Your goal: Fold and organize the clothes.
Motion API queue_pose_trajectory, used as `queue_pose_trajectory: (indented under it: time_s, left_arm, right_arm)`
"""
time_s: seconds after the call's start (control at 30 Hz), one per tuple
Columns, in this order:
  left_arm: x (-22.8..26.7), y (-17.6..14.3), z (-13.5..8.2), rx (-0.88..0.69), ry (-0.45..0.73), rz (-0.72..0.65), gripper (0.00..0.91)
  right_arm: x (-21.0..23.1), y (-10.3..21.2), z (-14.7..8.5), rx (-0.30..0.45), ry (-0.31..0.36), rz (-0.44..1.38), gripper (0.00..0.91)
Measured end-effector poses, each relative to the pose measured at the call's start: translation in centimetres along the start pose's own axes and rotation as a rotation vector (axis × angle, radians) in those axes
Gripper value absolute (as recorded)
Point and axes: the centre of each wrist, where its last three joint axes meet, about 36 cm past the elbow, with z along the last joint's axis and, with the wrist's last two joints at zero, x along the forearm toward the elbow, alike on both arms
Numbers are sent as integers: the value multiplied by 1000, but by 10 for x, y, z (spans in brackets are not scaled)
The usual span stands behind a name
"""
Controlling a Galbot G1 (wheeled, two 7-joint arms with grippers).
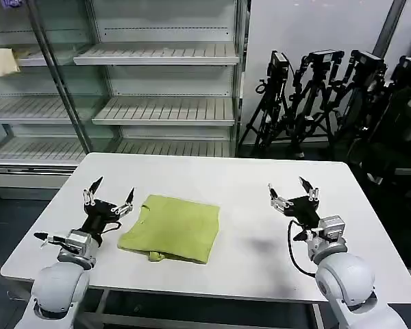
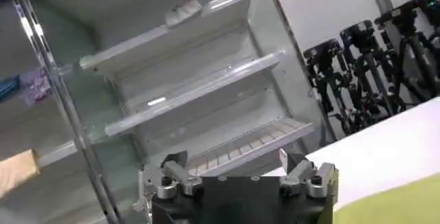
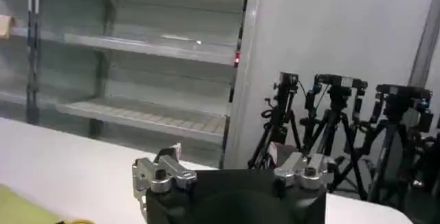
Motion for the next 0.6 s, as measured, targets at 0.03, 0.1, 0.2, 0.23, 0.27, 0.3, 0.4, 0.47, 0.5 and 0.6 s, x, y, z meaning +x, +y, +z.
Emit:
queue_pose_trajectory:
  time_s: [0.03, 0.1, 0.2, 0.23, 0.27, 0.3, 0.4, 0.47, 0.5, 0.6]
  left_arm:
    - [0, 1, 1, -4, -4, 3, 907]
    - [0, 4, 4, -10, -11, 5, 907]
    - [-1, 9, 8, -21, -18, 4, 907]
    - [-2, 11, 10, -23, -18, 2, 907]
    - [-2, 13, 11, -25, -19, -1, 907]
    - [-3, 15, 12, -27, -20, -3, 907]
    - [-5, 23, 17, -33, -23, -15, 907]
    - [-7, 29, 20, -36, -22, -27, 907]
    - [-8, 32, 22, -37, -21, -32, 907]
    - [-10, 38, 27, -39, -17, -47, 907]
  right_arm:
    - [0, 1, 1, 0, 2, -1, 907]
    - [-1, 2, 2, 1, 3, -2, 907]
    - [-1, 4, 3, 3, 5, -6, 907]
    - [-1, 5, 3, 5, 6, -6, 907]
    - [-1, 5, 2, 6, 5, -6, 907]
    - [-1, 5, 2, 8, 4, -6, 907]
    - [-2, 6, 2, 11, 3, -4, 907]
    - [-3, 6, 1, 12, 2, -3, 907]
    - [-3, 7, 2, 12, 3, -2, 907]
    - [-4, 7, 3, 12, 5, 4, 907]
